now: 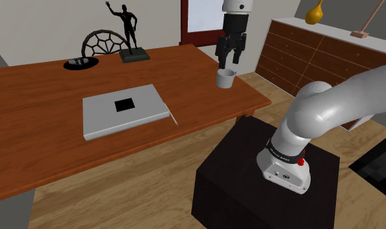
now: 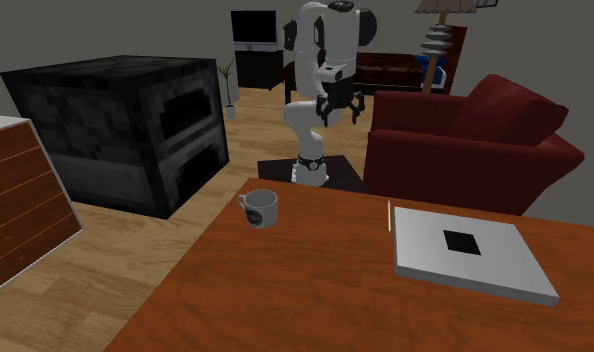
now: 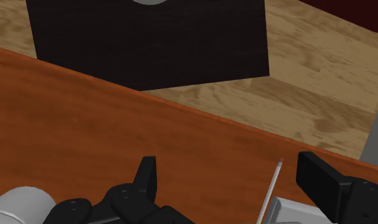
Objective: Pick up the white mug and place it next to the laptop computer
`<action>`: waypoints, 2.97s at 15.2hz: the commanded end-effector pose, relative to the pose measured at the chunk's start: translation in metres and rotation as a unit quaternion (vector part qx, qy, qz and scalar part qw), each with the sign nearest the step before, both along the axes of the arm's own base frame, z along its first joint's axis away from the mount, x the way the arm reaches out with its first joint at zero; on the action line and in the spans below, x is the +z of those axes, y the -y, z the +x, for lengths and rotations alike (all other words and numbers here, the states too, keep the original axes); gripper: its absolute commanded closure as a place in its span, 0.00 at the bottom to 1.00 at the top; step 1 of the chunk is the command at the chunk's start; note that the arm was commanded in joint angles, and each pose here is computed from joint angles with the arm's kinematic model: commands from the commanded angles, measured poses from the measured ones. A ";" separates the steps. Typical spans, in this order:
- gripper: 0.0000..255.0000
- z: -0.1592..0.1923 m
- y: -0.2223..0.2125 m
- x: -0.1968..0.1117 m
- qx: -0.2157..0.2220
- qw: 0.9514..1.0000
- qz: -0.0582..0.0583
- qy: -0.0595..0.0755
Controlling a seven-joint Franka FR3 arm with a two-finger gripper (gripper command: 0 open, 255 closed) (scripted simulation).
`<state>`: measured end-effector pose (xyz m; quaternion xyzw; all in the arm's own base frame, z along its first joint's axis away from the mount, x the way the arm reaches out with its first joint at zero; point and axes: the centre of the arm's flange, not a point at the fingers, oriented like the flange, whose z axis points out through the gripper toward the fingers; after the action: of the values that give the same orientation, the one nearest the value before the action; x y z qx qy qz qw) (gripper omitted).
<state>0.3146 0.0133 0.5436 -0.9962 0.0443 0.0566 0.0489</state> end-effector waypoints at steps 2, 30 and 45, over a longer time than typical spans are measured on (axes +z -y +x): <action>0.00 0.005 0.008 -0.007 0.001 1.000 -0.003 0.001; 0.00 0.125 0.209 -0.184 0.015 0.997 -0.073 0.030; 1.00 0.124 0.210 -0.197 0.015 0.997 -0.073 0.030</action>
<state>0.4384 -0.1964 0.3464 -0.9989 0.0323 0.0242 -0.0236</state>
